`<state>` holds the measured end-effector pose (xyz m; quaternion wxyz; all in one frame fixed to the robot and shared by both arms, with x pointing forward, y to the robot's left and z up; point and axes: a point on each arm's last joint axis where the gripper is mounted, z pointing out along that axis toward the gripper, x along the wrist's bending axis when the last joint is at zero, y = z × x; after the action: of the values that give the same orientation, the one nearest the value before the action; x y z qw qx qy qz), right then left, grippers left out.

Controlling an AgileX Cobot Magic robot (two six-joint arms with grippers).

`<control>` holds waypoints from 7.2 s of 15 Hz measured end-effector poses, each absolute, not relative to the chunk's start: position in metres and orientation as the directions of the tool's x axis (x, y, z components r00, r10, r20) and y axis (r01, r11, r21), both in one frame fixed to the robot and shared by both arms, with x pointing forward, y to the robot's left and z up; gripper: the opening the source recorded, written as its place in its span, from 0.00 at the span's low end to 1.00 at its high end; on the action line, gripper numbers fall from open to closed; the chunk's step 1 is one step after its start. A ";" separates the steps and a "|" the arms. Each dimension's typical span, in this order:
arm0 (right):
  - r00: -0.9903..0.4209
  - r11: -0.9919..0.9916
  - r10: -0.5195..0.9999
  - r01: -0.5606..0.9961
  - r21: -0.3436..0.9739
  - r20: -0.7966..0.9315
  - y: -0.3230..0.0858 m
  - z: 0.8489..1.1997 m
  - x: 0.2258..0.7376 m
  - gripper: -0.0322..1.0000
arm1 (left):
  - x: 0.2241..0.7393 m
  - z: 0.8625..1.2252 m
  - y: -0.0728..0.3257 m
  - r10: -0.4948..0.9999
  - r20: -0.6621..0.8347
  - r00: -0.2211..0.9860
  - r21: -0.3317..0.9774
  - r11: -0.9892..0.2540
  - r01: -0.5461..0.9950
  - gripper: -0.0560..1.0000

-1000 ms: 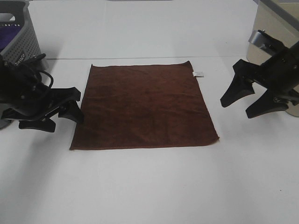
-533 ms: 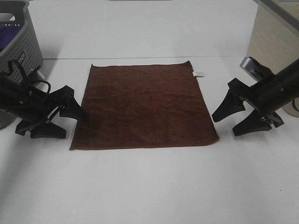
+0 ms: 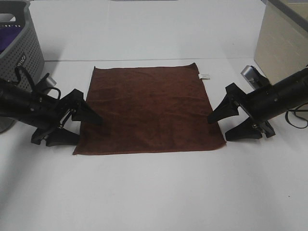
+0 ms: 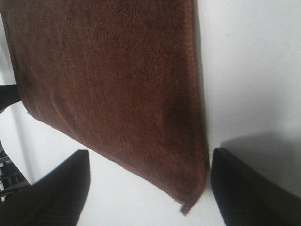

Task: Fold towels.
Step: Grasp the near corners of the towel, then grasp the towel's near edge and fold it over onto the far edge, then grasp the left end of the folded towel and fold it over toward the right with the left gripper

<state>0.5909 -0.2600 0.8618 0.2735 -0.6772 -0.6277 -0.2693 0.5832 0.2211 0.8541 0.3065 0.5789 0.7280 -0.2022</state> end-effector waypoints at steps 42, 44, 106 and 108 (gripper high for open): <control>-0.095 0.011 0.816 0.989 0.149 0.570 -0.216 0.893 0.681 0.05 | 0.671 0.901 0.193 0.863 -0.504 -0.015 0.302 0.192 0.934 0.07; -0.073 -0.014 0.819 0.989 0.147 0.569 -0.215 0.880 0.684 0.05 | 0.673 0.890 0.193 0.869 -0.494 -0.030 0.305 0.206 0.930 0.07; -0.124 0.104 0.951 0.991 0.085 0.284 -0.249 0.944 0.662 0.90 | 0.679 0.932 0.023 0.789 -0.588 0.180 0.280 -0.010 0.960 0.13; -0.124 0.104 0.951 0.991 0.085 0.284 -0.249 0.944 0.662 0.90 | 0.679 0.929 0.009 0.778 -0.602 0.181 0.275 -0.010 0.961 0.34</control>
<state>0.6621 -0.2490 0.9439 0.0788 -0.6572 -0.7386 -0.1279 0.6786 0.0092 0.9290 0.3241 0.6966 0.6243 -0.1413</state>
